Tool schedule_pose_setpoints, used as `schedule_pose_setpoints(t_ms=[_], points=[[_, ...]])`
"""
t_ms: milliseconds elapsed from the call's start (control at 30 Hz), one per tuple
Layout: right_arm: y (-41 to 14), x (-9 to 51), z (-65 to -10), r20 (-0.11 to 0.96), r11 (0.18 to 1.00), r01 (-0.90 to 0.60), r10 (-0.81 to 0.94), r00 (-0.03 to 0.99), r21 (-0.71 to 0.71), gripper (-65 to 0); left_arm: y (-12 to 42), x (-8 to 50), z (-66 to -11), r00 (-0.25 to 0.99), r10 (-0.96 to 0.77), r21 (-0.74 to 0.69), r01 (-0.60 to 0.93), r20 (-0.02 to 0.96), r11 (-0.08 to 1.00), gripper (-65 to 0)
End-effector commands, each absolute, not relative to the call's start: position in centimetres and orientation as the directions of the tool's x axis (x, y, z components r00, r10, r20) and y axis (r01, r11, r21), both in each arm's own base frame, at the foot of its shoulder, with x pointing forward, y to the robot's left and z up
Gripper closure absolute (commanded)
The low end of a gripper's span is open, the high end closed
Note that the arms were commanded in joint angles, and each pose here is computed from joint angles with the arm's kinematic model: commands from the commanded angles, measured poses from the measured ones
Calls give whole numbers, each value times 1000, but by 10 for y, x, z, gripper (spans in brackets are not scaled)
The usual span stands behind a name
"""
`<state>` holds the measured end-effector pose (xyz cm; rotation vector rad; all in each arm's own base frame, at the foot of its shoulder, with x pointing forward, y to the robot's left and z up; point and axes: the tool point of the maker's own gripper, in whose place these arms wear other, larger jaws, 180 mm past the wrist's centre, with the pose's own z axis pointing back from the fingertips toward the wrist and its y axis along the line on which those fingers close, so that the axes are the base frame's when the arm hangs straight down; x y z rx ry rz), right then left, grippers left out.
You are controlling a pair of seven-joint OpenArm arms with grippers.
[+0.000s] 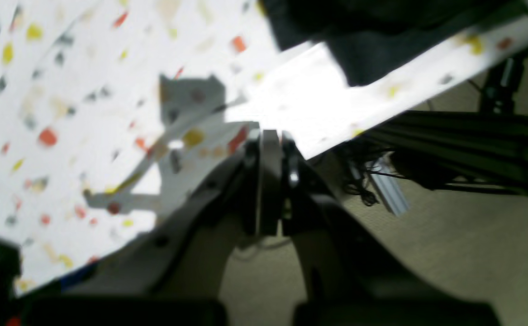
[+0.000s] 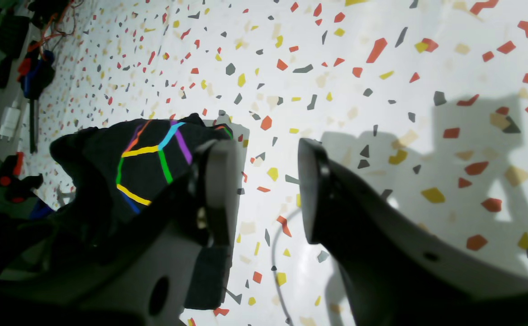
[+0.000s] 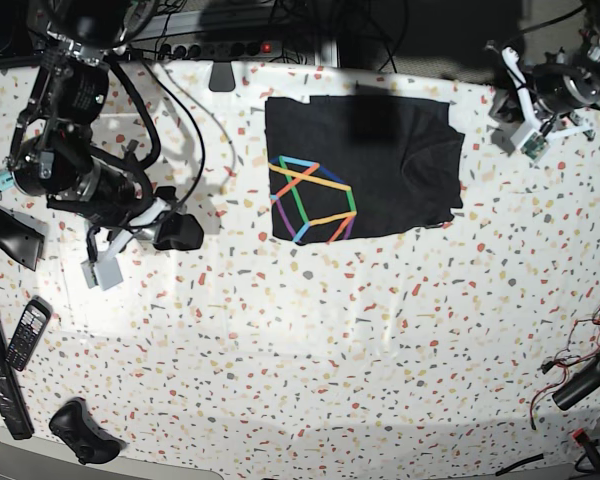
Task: Fold the T-shirt properly
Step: 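Grasp the bundle edge with the left gripper and pull it to square it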
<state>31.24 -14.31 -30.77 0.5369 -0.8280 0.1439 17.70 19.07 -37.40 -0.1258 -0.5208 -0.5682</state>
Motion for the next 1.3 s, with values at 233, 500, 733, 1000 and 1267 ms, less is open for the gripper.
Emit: schedule_pose_setpoints(t_ms=[233,500,733,1000,1267], points=[[-143,320,-291,773,853,-358,-80,629,380,-218,142,196,-328,603,-363,-126,616,710,778,-238],[-143,320,-291,773,853,-357,-80,630,380,-218,111,209,-284,445,-334,-46,652,831,756,-256],[-143,320,-291,773,853,-357,-80,630,380,-218,103,211,-291,455,-313,-42,618,834,785,-256],[-141,319,-289,775,845,-364,-89,626,391,-218,80,224,-301,433,-398,35,640,809,768,-256],[-141,319,-289,775,845,-364,-89,626,391,-218,76,220,-340,536,-427,-38,654,728,756,-256]])
